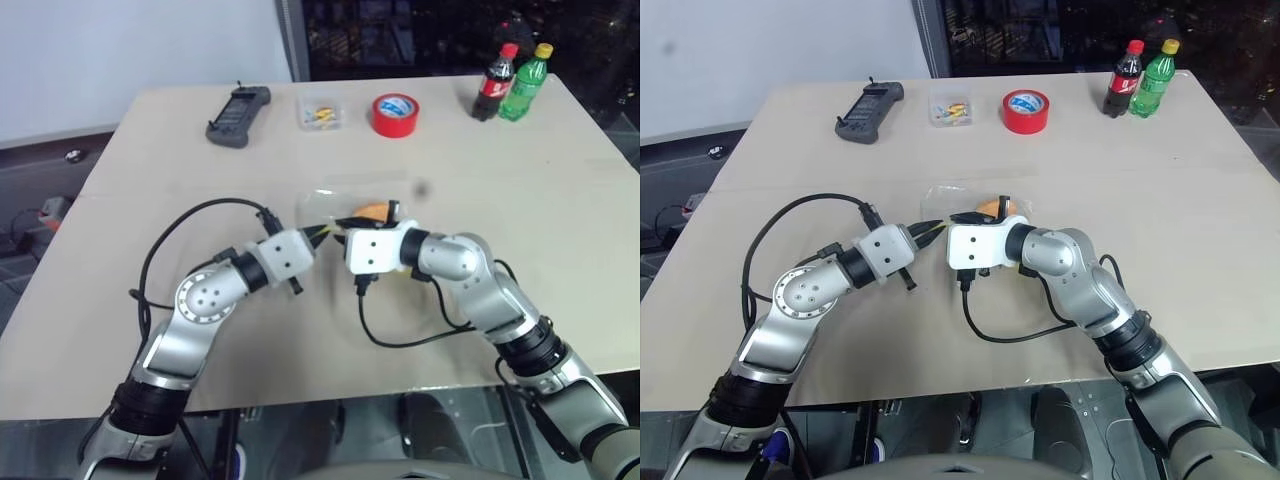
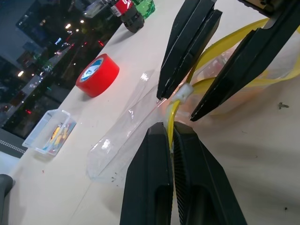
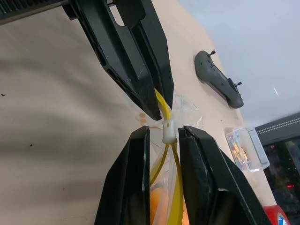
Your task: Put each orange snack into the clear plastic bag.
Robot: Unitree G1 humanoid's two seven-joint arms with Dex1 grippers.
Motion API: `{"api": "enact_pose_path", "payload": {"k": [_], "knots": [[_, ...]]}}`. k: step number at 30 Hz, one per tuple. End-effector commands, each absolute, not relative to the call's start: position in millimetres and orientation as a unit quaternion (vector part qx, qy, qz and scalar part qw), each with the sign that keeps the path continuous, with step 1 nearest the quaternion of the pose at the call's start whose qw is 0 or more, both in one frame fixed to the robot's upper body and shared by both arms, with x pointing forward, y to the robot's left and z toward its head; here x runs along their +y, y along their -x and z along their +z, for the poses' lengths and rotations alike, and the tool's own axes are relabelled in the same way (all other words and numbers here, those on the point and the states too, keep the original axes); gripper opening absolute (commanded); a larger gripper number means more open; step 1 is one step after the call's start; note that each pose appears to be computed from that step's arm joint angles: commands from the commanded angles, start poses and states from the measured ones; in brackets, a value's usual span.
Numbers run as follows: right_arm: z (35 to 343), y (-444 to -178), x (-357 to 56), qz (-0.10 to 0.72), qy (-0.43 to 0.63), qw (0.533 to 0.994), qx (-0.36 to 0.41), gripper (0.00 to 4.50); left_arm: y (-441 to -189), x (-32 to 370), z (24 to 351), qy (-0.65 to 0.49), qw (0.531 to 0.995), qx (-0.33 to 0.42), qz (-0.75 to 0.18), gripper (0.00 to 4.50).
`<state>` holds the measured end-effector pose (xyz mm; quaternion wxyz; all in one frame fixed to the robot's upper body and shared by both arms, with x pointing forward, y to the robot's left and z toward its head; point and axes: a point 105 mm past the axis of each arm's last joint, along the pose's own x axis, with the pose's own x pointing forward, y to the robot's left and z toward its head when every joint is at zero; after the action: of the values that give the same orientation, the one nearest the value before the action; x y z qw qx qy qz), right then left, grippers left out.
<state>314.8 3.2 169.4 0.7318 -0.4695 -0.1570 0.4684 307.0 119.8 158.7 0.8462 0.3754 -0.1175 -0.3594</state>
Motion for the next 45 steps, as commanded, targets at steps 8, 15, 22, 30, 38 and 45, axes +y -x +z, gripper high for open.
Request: {"api": "enact_pose_path", "payload": {"k": [8,15,22,30,38,45], "knots": [[184.9,-311.1,4.2,0.457,0.465,0.735,-0.186,0.97,-304.9,122.6,172.9,-0.38,0.846,-0.143,-0.346,0.0],[187.4,-309.8,6.3,0.456,0.47,0.73,-0.196,0.97,-304.9,122.6,172.1,-0.377,0.847,-0.14,-0.347,0.0],[186.3,-309.8,7.6,0.459,0.467,0.73,-0.194,0.04,-305.8,122.8,172.2,-0.376,0.848,-0.139,-0.347,0.0],[186.6,-311.9,4.1,0.453,0.465,0.736,-0.19,0.04,-307.9,126.8,172.4,-0.372,0.852,-0.136,-0.342,0.0],[174.7,-345.6,-95.9,0.317,0.5,0.802,-0.077,0.04,-330.0,171.5,191.2,-0.332,0.897,-0.128,-0.262,0.0],[169.9,-347.9,-167.1,0.223,0.521,0.824,-0.011,0.04,-336.4,176.4,190.0,-0.315,0.905,-0.123,-0.258,0.0]]}}
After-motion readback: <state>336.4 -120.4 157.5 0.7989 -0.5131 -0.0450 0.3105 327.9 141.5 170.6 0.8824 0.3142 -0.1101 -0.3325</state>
